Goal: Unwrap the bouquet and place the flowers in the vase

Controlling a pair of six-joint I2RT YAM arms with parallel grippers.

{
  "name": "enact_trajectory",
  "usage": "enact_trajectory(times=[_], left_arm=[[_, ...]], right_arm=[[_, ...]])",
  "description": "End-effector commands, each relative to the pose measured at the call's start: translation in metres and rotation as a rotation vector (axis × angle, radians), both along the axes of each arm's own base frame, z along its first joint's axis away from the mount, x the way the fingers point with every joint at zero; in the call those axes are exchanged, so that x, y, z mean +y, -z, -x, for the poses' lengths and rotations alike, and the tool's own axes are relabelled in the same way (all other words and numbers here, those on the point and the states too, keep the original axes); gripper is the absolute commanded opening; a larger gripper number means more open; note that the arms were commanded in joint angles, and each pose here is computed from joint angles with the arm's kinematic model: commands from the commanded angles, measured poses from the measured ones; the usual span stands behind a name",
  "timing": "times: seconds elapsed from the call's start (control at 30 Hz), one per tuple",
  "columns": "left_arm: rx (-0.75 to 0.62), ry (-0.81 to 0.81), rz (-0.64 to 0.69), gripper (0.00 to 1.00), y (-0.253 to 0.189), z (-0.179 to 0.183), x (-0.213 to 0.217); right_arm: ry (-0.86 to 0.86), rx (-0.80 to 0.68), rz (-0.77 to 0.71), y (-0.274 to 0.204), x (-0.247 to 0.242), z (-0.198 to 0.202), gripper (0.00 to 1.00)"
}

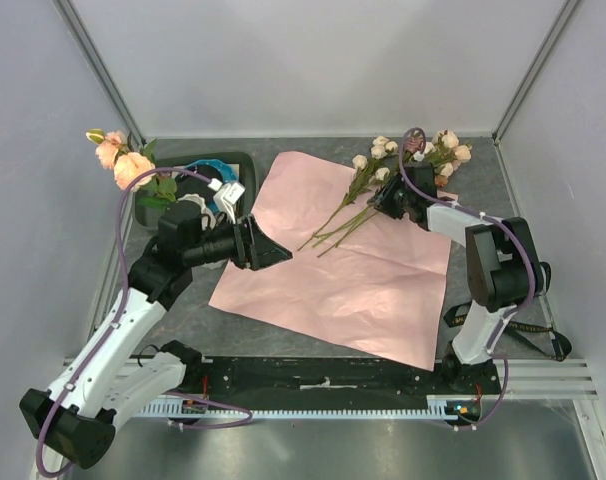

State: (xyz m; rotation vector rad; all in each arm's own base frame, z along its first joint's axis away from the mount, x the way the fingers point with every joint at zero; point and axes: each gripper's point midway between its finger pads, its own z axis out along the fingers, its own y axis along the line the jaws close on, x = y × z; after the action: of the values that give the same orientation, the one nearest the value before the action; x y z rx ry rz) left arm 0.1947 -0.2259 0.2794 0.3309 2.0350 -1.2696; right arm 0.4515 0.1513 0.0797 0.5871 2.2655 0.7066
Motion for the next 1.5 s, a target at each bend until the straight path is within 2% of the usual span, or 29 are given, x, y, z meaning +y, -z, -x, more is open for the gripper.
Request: enact_trajectory(times=[0.0, 0.27, 0.33, 0.43, 0.57, 0.63, 0.97, 1.1, 1.23, 1.33, 1.47], left_arm=[[-0.010, 0.062, 0.094, 0.73, -0.018, 0.013, -0.010], [0.000, 0.058, 0.090, 0.73, -0.015, 0.013, -0.010], [0.006, 0.056, 0.092, 0.72, -0.015, 0.014, -0.011], [0.002, 0.056, 0.094, 0.71, -0.016, 0.015, -0.010], [-0.002, 0.049, 0.094, 0.71, -0.017, 0.017, -0.008], [-0.003, 0.044, 0.090, 0.71, -0.016, 0.017, -0.007], [-0.013, 0.052, 0.103, 0.72, -0.025, 0.018, -0.008], [-0.023, 0.051, 0.113, 0.75, -0.031, 0.020, -0.008], [-0.021, 0.042, 0.127, 0.77, -0.037, 0.017, -0.009], [-0.014, 0.055, 0.163, 0.78, -0.046, 0.013, -0.015], [0.007, 0.069, 0.194, 0.78, -0.048, 0.005, -0.022]], right_arm=[[-0.002, -0.084, -0.013, -0.011, 0.005, -0.028, 0.36], [0.018, -0.079, -0.015, 0.001, 0.006, -0.043, 0.36], [0.022, -0.079, -0.016, 0.001, 0.006, -0.047, 0.32], [0.029, -0.066, -0.007, 0.001, 0.005, -0.047, 0.19], [0.069, -0.121, 0.037, -0.028, -0.008, -0.040, 0.09], [0.089, -0.154, 0.056, -0.042, -0.015, -0.036, 0.00], [0.041, -0.474, 0.100, -0.154, -0.021, -0.028, 0.00], [-0.072, -0.594, 0.077, -0.192, -0.006, -0.008, 0.00], [-0.362, -0.731, 0.049, -0.225, 0.043, 0.039, 0.00], [-0.546, -0.753, 0.035, -0.226, 0.085, 0.082, 0.00], [-0.768, -0.746, 0.030, -0.205, 0.133, 0.143, 0.00]])
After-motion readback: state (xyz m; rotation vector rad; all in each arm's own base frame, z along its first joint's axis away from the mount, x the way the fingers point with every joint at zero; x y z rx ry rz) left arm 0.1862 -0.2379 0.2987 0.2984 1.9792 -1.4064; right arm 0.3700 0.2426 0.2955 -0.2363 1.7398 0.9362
